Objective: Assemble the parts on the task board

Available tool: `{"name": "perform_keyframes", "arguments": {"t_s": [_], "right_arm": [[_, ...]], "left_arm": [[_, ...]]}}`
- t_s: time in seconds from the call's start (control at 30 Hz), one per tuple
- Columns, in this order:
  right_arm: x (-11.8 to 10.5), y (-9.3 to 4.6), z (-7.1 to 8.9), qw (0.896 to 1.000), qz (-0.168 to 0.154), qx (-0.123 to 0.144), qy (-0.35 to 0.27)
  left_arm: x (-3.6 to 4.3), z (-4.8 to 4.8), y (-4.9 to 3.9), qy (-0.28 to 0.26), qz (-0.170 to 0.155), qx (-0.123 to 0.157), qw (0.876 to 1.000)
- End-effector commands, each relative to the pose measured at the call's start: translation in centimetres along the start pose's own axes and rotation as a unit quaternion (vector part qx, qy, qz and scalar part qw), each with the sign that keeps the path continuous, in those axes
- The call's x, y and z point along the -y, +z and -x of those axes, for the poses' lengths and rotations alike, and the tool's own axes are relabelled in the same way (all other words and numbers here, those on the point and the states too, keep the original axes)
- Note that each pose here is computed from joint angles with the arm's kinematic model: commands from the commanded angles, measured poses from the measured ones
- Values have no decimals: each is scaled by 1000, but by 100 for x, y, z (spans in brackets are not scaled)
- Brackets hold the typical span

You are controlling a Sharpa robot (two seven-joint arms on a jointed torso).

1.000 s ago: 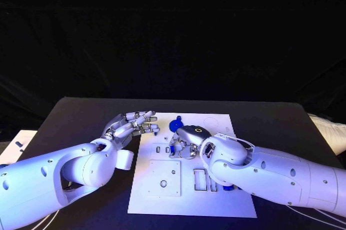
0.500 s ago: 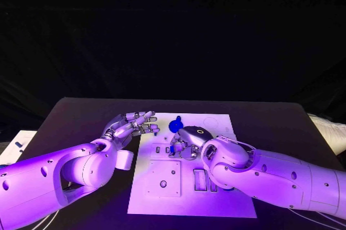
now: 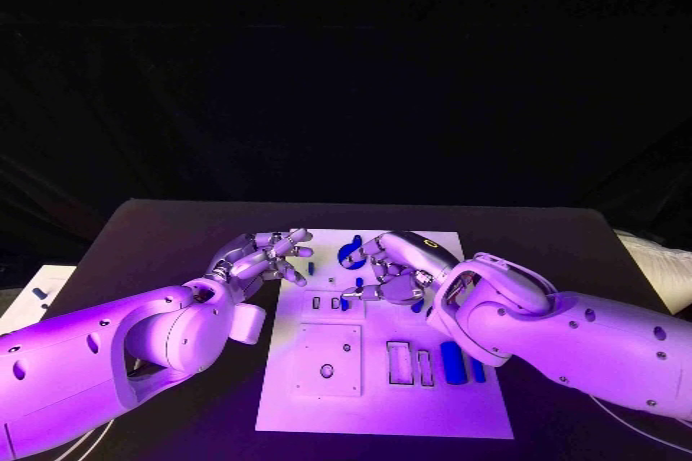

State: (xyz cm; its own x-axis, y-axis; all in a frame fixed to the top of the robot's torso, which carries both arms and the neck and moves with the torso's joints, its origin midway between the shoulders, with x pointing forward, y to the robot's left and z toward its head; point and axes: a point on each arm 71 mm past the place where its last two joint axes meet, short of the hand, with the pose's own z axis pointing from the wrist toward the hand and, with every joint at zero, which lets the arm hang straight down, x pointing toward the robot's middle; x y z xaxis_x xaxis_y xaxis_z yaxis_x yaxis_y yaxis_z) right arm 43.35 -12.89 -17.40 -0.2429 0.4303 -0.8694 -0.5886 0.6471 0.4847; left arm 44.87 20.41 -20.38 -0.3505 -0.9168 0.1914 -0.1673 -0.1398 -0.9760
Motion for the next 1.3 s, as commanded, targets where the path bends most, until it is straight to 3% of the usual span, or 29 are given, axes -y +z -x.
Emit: {"name": "perform_keyframes", "arguments": {"t_s": [0.03, 0.2, 0.3, 0.4, 0.53, 0.7, 0.9, 1.3], "right_arm": [[28, -71, 176, 995, 27, 28, 97], [262, -220, 484, 987, -21, 68, 147], [384, -302, 618, 982, -53, 88, 160], [475, -374, 712, 978, -77, 99, 167], [541, -436, 770, 975, -102, 104, 167], [563, -461, 787, 974, -114, 103, 164], [579, -465, 786, 974, -124, 99, 161], [583, -449, 769, 975, -131, 93, 156]], "left_arm": [[-70, -68, 22, 83, 60, -61, 993], [-91, -67, 80, 176, 143, -97, 969], [-70, -59, 132, 247, 197, -122, 941], [-18, -41, 202, 336, 238, -127, 903], [81, -63, 338, 448, 258, -114, 849], [176, -144, 493, 511, 268, -97, 811], [212, -262, 625, 550, 284, -94, 780], [178, -437, 789, 575, 305, -106, 752]]}}
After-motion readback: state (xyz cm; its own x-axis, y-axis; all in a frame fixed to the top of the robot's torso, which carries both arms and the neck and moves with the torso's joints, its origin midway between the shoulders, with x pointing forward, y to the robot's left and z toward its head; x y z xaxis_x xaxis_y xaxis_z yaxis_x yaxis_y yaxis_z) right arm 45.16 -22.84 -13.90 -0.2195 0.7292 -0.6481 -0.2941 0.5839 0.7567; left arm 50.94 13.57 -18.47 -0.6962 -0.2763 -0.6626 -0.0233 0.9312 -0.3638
